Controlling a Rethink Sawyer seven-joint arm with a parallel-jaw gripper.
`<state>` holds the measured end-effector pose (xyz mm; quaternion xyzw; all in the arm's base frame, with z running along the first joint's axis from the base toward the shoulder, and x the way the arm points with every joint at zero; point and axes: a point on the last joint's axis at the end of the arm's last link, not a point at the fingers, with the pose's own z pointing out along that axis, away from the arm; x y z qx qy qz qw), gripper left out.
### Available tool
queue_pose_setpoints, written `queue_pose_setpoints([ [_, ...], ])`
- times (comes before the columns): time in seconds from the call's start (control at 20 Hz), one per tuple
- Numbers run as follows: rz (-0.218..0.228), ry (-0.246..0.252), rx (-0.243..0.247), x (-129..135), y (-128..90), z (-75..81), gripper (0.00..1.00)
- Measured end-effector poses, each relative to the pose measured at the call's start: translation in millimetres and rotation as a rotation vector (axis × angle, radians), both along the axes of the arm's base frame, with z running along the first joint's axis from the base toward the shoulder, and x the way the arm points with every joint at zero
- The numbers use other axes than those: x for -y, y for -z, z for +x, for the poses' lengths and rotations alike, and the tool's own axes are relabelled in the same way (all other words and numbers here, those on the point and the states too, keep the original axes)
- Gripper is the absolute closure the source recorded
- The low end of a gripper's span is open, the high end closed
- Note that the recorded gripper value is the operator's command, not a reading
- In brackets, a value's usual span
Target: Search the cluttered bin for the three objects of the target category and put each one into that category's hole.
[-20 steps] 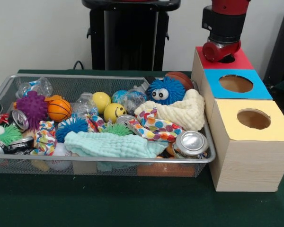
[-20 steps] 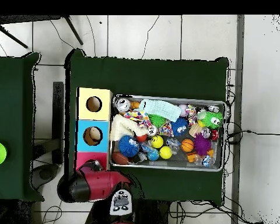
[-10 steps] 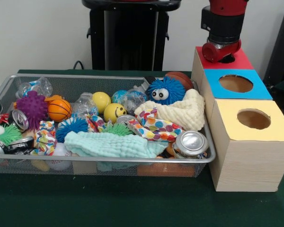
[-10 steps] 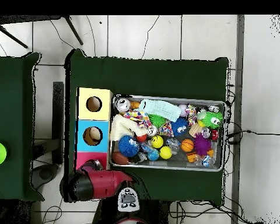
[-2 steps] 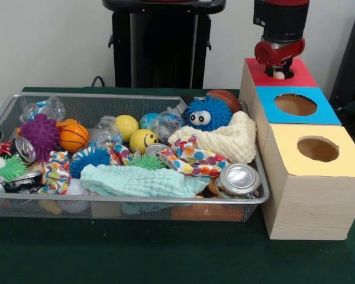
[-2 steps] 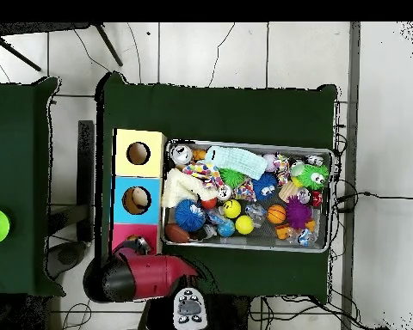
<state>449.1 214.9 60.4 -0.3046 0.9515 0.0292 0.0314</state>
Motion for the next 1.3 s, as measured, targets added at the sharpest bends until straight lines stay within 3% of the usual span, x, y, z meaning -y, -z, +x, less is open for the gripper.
queue_pose_setpoints([
  [0.35,-0.006,0.011,0.002,0,-27,3.1,0.0],
  [1.15,-0.007,0.012,-0.006,0,-24,0.4,0.0],
  [1.2,-0.007,0.012,-0.006,0,-24,-0.1,1.0],
  [1.3,-0.007,0.016,-0.007,2,-26,-1.4,1.0],
])
